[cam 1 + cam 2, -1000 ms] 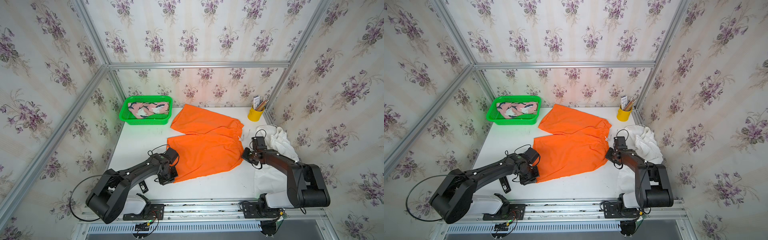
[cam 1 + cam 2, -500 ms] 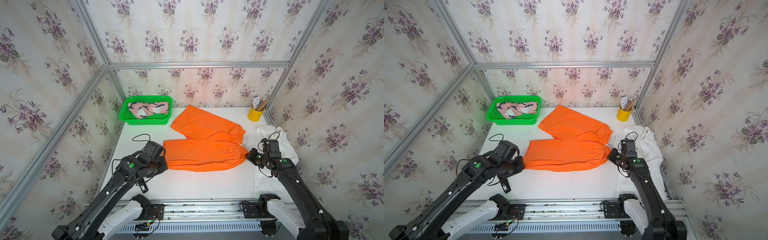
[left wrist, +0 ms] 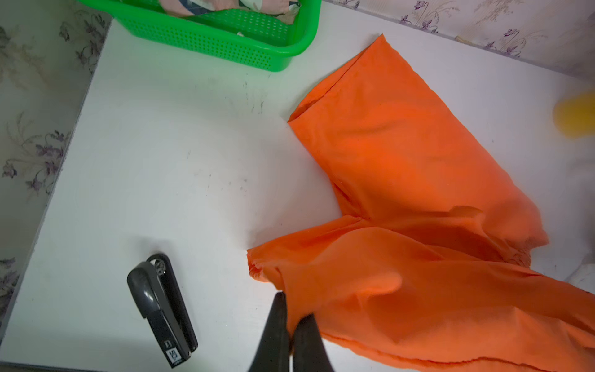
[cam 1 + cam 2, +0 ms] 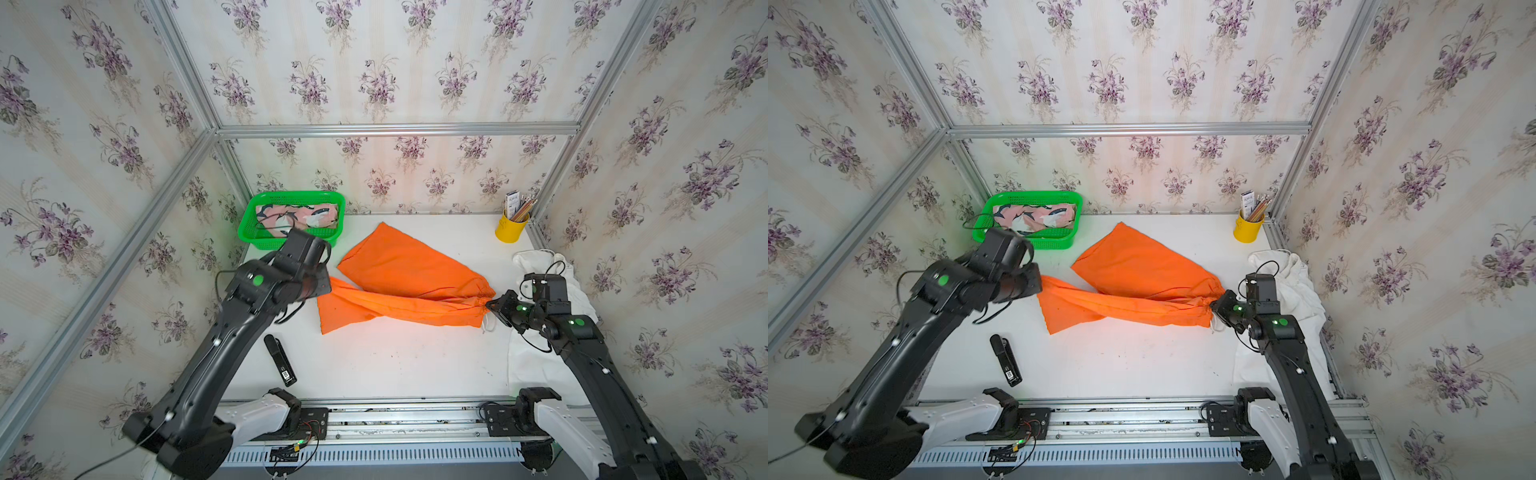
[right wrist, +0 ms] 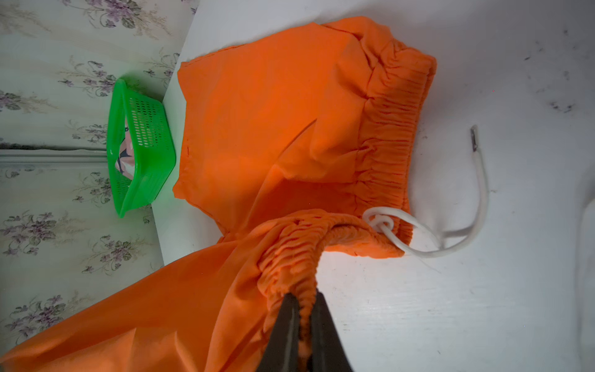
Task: Roll up the shorts
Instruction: Fold the shorts at the center of the board.
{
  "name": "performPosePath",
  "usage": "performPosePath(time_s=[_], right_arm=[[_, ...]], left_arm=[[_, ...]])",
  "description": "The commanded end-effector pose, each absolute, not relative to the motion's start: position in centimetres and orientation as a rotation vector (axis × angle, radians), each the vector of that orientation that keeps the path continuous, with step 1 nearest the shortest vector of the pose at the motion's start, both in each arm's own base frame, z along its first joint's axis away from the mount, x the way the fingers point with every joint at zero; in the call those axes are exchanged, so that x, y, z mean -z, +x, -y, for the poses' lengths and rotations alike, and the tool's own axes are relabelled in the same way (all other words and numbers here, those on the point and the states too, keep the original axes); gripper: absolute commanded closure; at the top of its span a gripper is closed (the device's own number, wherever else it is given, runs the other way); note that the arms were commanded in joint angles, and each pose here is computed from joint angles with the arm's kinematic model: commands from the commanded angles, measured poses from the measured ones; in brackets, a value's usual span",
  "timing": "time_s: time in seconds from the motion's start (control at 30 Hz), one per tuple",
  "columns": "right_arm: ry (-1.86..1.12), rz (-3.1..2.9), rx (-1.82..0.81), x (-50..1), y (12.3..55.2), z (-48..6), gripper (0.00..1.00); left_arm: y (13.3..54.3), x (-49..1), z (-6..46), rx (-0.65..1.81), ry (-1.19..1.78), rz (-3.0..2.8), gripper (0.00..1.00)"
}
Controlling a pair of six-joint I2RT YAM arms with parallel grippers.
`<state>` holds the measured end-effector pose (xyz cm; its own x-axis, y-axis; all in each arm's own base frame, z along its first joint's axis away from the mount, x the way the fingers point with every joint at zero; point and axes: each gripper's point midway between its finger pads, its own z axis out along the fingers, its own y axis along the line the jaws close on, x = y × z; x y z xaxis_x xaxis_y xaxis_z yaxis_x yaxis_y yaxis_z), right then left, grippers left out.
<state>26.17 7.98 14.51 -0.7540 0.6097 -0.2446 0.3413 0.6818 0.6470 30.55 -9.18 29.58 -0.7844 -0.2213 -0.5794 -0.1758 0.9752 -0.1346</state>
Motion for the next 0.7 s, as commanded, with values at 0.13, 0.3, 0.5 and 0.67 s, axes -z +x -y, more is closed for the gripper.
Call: performPosePath(time_s=[0.13,0.3,0.5,0.67], right_arm=[[0.847,-2.299,-0.660,-13.3,33.1,-5.5,1.00],[0.963,-2.244,-0.419,-11.0,36.6,-2.1,1.00],[1.039,-2.276,-0.102,-7.7,39.7,1.4,0.43],[0.946,-2.231,-0.031,-10.5,41.3,2.3,0.36]], left_arm=[[44.1,-30.2,15.5,0.105,-0.007,-2.476,0.98],[52.5,-26.2,19.9,0.183,0.050,-2.447,0.89],[55.7,-19.3,21.3,0.246,0.008,-2.515,0.29],[53.0,-19.9,20.3,0.234,0.007,-2.552,0.27]])
